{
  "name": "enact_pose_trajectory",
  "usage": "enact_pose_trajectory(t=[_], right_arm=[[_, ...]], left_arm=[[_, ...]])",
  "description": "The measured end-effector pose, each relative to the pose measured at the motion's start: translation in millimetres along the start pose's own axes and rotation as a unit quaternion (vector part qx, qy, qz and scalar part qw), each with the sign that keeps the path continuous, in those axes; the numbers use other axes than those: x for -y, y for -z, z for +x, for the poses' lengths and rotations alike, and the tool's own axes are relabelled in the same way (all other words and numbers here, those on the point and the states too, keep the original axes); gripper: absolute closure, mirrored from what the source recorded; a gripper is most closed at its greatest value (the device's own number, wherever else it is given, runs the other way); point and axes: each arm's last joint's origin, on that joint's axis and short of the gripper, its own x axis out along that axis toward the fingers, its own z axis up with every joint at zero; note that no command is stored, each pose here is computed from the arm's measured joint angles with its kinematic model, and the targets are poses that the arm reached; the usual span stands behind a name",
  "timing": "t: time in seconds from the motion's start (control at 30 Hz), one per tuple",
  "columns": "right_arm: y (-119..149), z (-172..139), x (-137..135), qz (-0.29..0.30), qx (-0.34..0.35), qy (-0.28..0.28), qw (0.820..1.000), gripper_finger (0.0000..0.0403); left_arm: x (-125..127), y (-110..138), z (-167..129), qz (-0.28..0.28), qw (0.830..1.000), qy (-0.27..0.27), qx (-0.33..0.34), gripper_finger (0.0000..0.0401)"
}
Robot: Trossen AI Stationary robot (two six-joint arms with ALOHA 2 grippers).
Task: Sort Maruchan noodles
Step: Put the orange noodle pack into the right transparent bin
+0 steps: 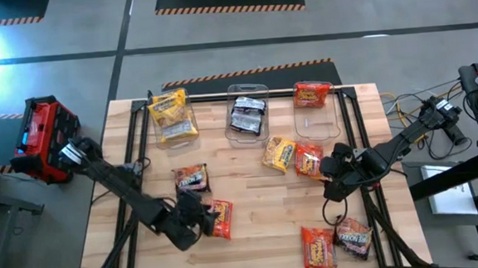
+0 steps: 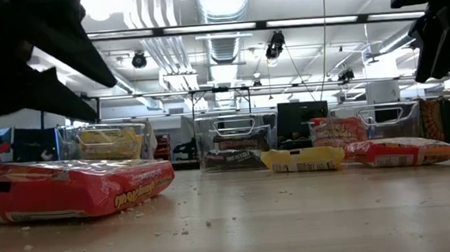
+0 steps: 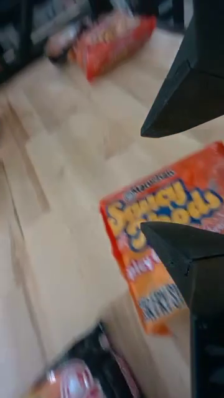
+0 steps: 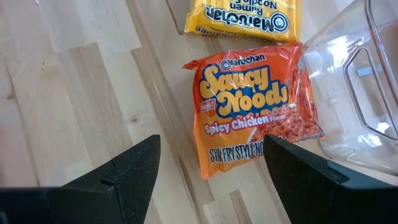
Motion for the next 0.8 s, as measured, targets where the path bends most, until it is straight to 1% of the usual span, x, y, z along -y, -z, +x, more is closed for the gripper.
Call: enact_pose_trajectory(t=[0.07,0.17,0.27,0.4,0.53,0.63,0.73,0.8], right_arm=[[0.0,0.0,0.0,0.000,0.000,0.000,1.000,0.0129],[0.0,0.1,-0.1,0.000,0.000,0.000,1.000,0.0129],[-0.1,0.0,-0.1,0.000,0.001,-0.001,1.000,0.0129],[-0.1,0.1,-0.1,0.000,0.001,0.000,1.000,0.0129],[-0.1,0.1,-0.1,0.000,0.001,0.000,1.000,0.0129],[-0.1,0.1,-0.2,0.000,0.001,-0.001,1.000,0.0129],[-0.1,0.1,-0.1,0.000,0.001,-0.001,1.000,0.0129],[-0.1,0.0,-0.1,0.000,0.001,-0.001,1.000,0.0129]], left_arm=[[6.0,-0.3,-5.9,0.005,0.999,-0.032,-0.008,0.0185],[16.4,5.1,-12.0,-0.004,0.998,-0.060,-0.015,0.0185],[24.3,20.3,-11.6,-0.028,0.997,-0.069,-0.025,0.0185],[27.4,45.1,-12.6,-0.072,0.994,-0.082,-0.030,0.0185],[26.7,61.4,-14.9,-0.107,0.986,-0.120,-0.032,0.0185],[27.3,62.7,-17.7,-0.111,0.983,-0.147,-0.024,0.0185],[22.5,62.8,-17.3,-0.129,0.975,-0.182,-0.016,0.0185],[19.2,63.3,-16.6,-0.132,0.973,-0.187,-0.015,0.0185]])
